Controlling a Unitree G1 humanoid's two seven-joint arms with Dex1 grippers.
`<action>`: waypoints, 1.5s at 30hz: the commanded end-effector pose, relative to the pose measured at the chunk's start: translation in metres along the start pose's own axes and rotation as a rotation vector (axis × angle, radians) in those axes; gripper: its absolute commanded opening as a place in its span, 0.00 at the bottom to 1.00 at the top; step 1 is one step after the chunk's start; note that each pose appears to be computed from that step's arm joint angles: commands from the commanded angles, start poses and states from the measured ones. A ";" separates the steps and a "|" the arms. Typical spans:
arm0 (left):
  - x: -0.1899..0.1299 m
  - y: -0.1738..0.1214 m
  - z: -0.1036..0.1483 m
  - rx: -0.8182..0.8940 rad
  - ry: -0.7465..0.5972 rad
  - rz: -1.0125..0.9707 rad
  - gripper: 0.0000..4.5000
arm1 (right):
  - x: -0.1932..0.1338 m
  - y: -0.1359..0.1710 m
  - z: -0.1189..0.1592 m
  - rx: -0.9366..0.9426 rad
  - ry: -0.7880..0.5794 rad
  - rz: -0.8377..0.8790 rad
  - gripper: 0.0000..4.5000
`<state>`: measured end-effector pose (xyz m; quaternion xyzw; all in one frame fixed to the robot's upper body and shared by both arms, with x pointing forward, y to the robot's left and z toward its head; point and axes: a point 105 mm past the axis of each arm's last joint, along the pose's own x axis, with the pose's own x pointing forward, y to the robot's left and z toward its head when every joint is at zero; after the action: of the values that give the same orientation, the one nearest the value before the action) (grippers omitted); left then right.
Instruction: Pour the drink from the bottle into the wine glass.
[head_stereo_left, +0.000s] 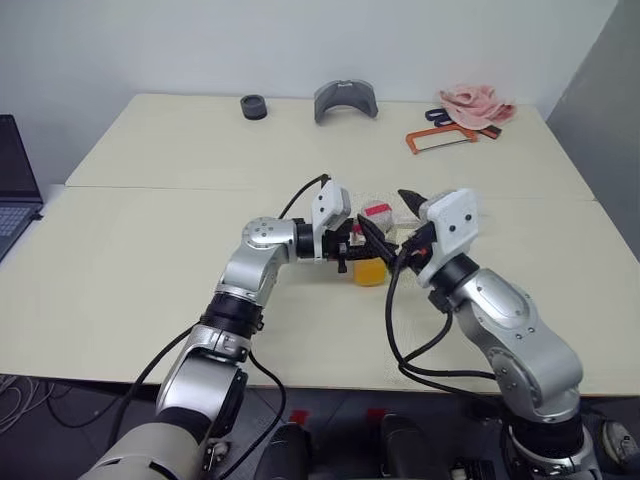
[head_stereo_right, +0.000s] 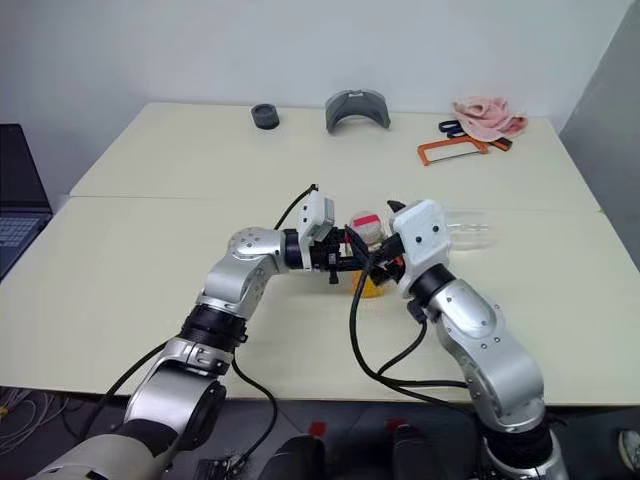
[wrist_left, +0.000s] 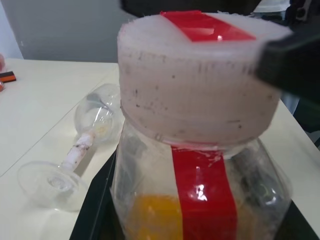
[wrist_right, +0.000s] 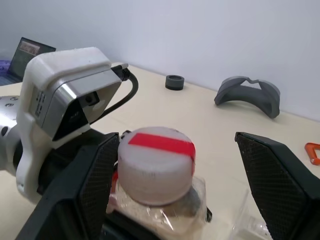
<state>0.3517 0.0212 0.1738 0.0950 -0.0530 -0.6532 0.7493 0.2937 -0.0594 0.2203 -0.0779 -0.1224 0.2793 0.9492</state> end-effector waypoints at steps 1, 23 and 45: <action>0.003 0.001 0.014 0.066 -0.021 -0.016 0.38 | 0.002 0.000 0.010 -0.010 -0.047 -0.015 0.88; -0.016 -0.011 0.008 0.080 0.071 -0.171 0.38 | -0.001 0.011 -0.003 -0.127 0.038 0.539 0.41; -0.020 -0.003 0.016 0.067 -0.005 -0.057 0.38 | -0.017 -0.019 0.022 -0.049 -0.012 0.377 1.00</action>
<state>0.3424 0.0386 0.1723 0.1206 -0.0357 -0.6803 0.7221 0.2880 -0.0828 0.2300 -0.1183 -0.0884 0.4705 0.8700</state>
